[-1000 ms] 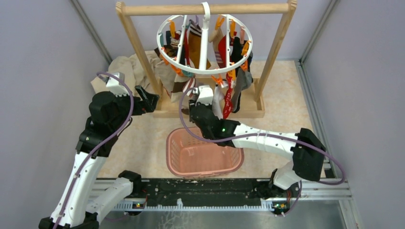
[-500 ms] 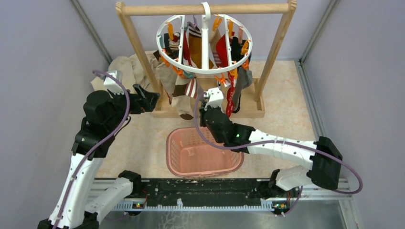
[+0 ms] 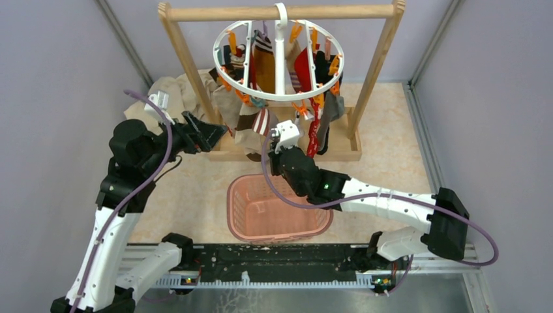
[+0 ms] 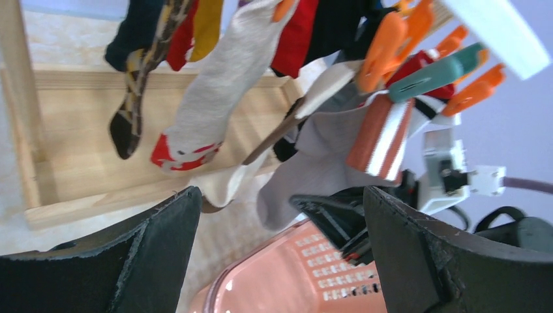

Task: Remove the socks clipped to the hanger
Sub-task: Remove the sock from the hanger.

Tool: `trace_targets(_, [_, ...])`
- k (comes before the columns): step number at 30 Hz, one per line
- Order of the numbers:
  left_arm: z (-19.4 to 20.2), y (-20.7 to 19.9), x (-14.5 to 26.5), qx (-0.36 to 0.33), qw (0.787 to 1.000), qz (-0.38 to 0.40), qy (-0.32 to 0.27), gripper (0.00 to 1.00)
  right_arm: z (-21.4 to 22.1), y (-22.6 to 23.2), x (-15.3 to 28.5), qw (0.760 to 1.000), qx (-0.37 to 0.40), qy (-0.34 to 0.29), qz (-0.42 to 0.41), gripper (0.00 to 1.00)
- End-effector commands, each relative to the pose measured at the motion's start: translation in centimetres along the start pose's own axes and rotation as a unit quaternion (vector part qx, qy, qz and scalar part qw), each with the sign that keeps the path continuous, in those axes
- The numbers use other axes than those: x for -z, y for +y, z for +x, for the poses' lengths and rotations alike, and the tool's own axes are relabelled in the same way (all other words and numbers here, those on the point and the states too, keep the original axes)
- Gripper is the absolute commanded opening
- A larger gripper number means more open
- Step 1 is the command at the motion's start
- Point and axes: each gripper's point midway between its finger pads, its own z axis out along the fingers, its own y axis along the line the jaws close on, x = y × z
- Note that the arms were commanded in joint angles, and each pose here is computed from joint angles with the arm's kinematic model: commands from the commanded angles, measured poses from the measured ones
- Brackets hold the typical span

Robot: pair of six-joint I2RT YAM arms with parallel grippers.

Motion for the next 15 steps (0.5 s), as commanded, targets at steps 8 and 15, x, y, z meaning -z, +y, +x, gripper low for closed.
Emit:
trace_targets(8, [-2.4, -5.8, 0.8, 0.076, 0.988, 0.131, -0.025, 0.99, -2.3, 2.4, 0.1, 0.999, 0.012, -0.029, -0.011, 0.0])
trace_targets(15, [-2.9, -7.0, 0.1, 0.093, 0.983, 0.156, -0.03, 0.99, -2.4, 2.5, 0.2, 0.999, 0.012, -0.032, -0.007, 0.0])
